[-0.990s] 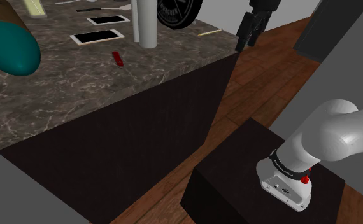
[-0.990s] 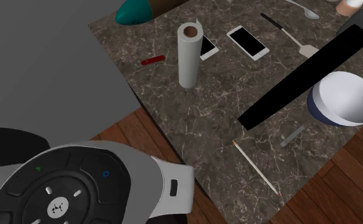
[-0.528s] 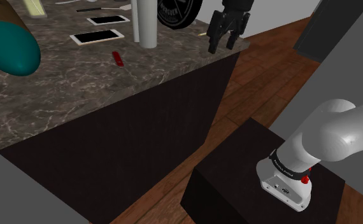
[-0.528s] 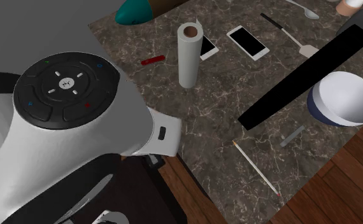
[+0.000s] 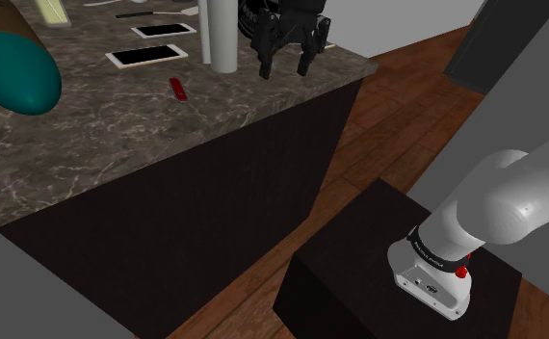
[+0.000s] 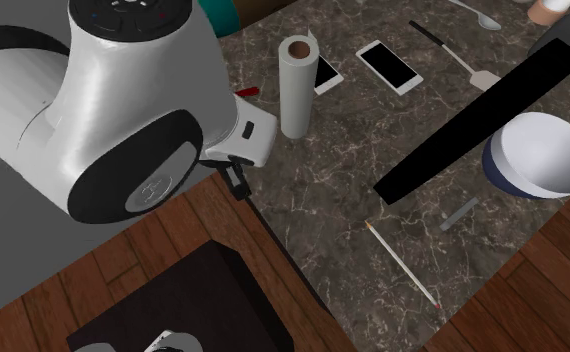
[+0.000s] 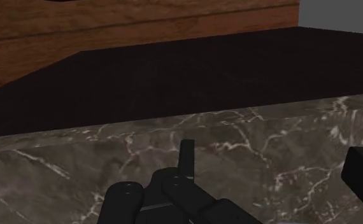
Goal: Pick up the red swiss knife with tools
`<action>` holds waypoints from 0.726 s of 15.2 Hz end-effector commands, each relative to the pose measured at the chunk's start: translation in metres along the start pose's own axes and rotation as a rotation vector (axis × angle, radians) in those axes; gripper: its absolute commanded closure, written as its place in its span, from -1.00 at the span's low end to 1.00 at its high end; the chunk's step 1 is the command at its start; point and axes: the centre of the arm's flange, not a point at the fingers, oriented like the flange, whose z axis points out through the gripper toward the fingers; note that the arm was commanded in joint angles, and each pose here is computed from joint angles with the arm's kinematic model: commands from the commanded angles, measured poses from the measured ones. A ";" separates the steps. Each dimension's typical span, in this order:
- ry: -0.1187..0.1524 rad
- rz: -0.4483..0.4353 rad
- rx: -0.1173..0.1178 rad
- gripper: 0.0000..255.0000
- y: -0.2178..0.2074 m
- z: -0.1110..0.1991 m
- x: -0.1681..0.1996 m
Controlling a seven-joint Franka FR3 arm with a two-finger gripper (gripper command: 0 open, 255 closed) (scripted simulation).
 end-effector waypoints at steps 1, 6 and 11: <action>0.003 0.029 0.010 -1.00 -0.021 0.003 0.009; 0.010 0.096 0.031 -1.00 -0.076 0.008 0.039; 0.018 0.163 0.053 -1.00 -0.128 0.012 0.072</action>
